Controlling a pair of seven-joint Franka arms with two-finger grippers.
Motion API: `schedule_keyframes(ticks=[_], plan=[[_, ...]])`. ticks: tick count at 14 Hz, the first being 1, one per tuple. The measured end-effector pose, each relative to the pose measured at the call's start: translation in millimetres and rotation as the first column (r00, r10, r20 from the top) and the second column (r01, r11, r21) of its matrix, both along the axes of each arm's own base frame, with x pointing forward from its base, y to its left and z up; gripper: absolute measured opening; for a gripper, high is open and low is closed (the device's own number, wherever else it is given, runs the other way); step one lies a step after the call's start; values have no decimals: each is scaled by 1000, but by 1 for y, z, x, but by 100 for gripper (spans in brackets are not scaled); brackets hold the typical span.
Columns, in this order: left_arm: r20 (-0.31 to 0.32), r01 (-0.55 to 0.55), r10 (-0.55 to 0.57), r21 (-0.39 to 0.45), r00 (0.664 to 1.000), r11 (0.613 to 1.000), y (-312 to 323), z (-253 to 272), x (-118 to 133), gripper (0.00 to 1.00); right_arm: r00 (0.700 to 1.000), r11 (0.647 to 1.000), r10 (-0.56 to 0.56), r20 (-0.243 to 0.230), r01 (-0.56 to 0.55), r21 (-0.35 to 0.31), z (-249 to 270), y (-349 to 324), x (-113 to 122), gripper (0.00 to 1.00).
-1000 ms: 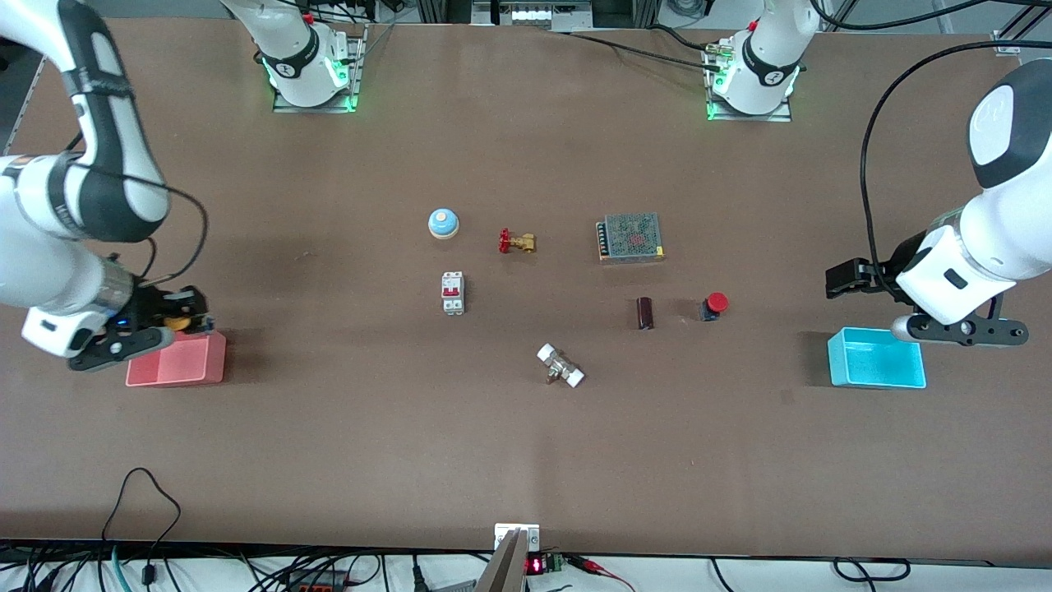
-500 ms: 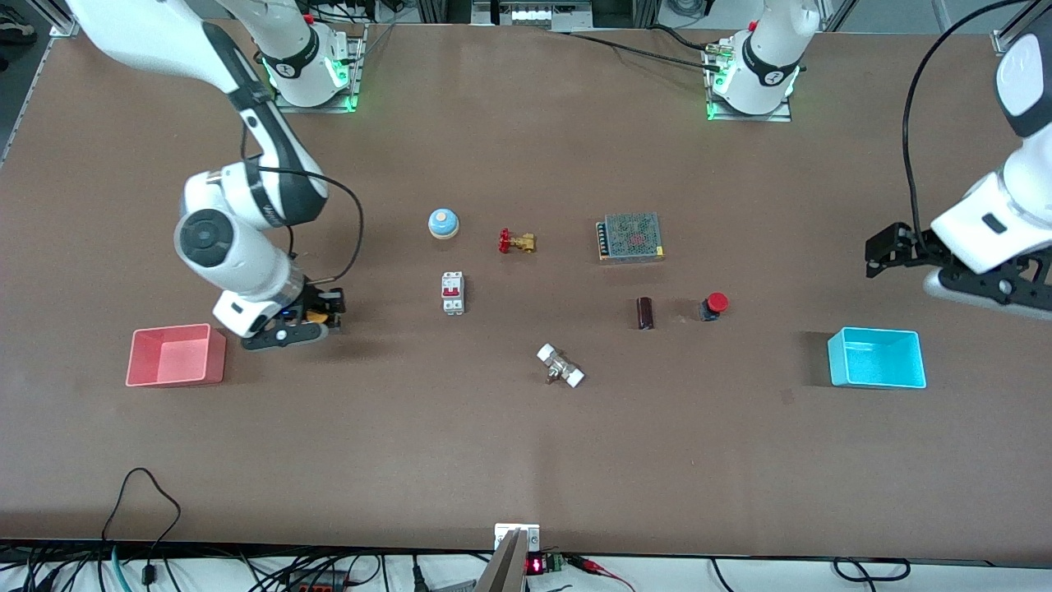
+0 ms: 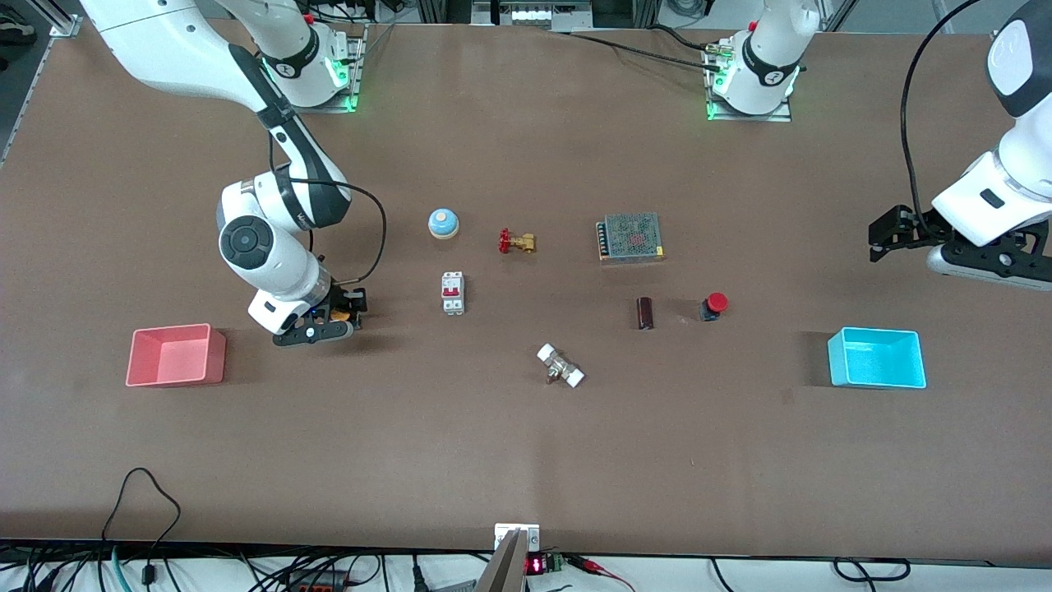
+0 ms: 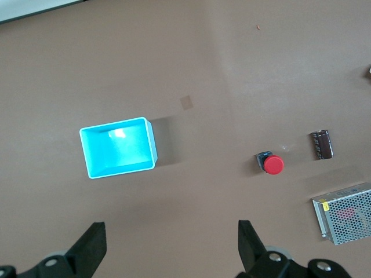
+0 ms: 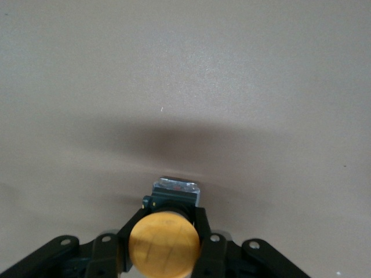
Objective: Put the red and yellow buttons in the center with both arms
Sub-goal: 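Lower the yellow button beside the breaker and open the right gripper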
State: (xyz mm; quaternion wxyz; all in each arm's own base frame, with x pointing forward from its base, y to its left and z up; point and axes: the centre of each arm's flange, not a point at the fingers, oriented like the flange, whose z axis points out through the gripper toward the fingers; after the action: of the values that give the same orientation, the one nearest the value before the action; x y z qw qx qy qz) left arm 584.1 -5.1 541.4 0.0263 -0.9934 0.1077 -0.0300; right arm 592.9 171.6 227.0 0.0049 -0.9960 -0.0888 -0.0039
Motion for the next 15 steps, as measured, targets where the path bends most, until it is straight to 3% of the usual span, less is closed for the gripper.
schedule_keyframes(ticks=[11,12,15], plan=[[1,10,-10,1,1000,1000,0,0,0,100,1000,1000,0,-8,0,-1,-7,-1,-1,50],[1,11,-11,1,1000,1000,0,0,0,100,1000,1000,0,-5,0,0,-6,-1,0,53],[1,11,-11,1,1000,1000,0,0,0,100,1000,1000,-2,31,2,5,13,1,12,80]])
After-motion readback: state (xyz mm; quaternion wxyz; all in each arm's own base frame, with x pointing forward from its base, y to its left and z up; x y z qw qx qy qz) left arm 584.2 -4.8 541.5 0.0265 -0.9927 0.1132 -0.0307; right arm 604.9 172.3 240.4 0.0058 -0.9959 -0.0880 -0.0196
